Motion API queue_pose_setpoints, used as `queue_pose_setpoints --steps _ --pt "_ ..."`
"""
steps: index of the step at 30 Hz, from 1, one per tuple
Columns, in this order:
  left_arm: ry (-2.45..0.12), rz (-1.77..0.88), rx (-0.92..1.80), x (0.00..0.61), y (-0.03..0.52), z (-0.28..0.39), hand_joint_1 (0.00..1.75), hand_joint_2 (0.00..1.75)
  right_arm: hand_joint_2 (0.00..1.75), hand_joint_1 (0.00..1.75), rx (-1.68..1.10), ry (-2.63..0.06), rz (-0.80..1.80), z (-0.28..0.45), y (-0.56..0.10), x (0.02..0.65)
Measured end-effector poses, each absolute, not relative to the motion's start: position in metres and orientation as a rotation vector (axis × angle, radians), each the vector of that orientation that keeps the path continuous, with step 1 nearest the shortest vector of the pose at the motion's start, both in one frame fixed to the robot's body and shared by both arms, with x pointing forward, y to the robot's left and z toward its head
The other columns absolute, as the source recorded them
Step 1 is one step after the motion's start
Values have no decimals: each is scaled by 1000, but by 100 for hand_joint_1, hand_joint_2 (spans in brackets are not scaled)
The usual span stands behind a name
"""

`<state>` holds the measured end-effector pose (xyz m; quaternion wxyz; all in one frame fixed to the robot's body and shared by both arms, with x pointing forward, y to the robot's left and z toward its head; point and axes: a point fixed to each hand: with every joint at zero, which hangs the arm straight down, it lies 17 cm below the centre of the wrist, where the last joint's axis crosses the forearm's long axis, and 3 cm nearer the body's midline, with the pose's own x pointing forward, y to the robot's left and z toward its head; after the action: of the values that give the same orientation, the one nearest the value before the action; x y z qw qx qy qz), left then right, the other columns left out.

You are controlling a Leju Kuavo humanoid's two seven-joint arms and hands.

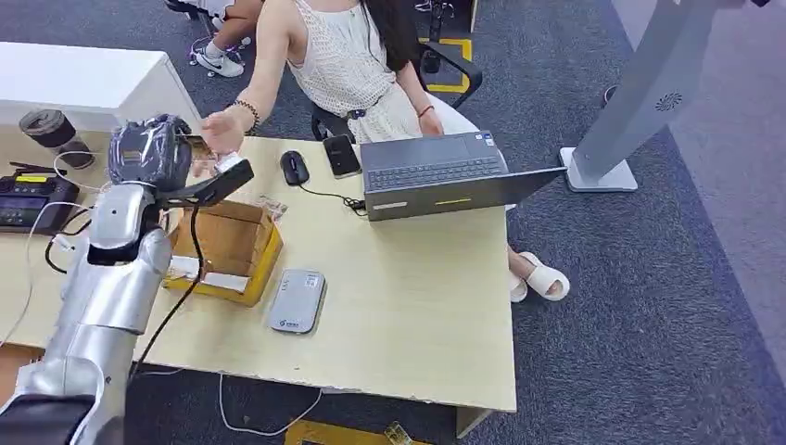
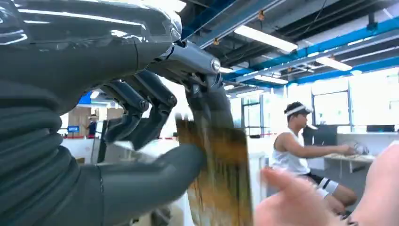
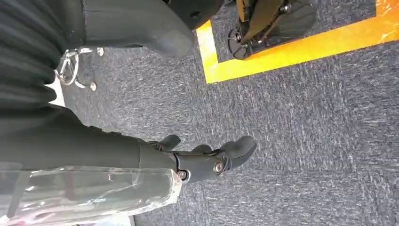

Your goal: Pass the card to the sensor for recognition and then transmit it.

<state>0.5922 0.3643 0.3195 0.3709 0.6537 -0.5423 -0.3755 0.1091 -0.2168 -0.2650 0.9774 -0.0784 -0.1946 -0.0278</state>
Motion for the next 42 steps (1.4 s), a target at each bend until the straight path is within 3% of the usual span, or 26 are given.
queue_pose_setpoints --steps 7,28,32,37,42 --pt "-1432 -946 1687 604 352 349 0 175 175 0 -150 -395 -51 -265 -215 110" --pt "-1453 -932 1619 600 356 332 0 175 175 0 -149 -398 -57 -265 -215 110" --pt "-1552 -947 1559 552 351 297 0 175 175 0 -159 -400 -99 -264 -218 110" --pt "-1647 -999 1533 448 349 248 0 175 175 0 -175 -392 -142 -265 -223 104" --pt "-1653 -1025 1544 414 352 250 0 175 175 0 -177 -393 -150 -265 -224 104"
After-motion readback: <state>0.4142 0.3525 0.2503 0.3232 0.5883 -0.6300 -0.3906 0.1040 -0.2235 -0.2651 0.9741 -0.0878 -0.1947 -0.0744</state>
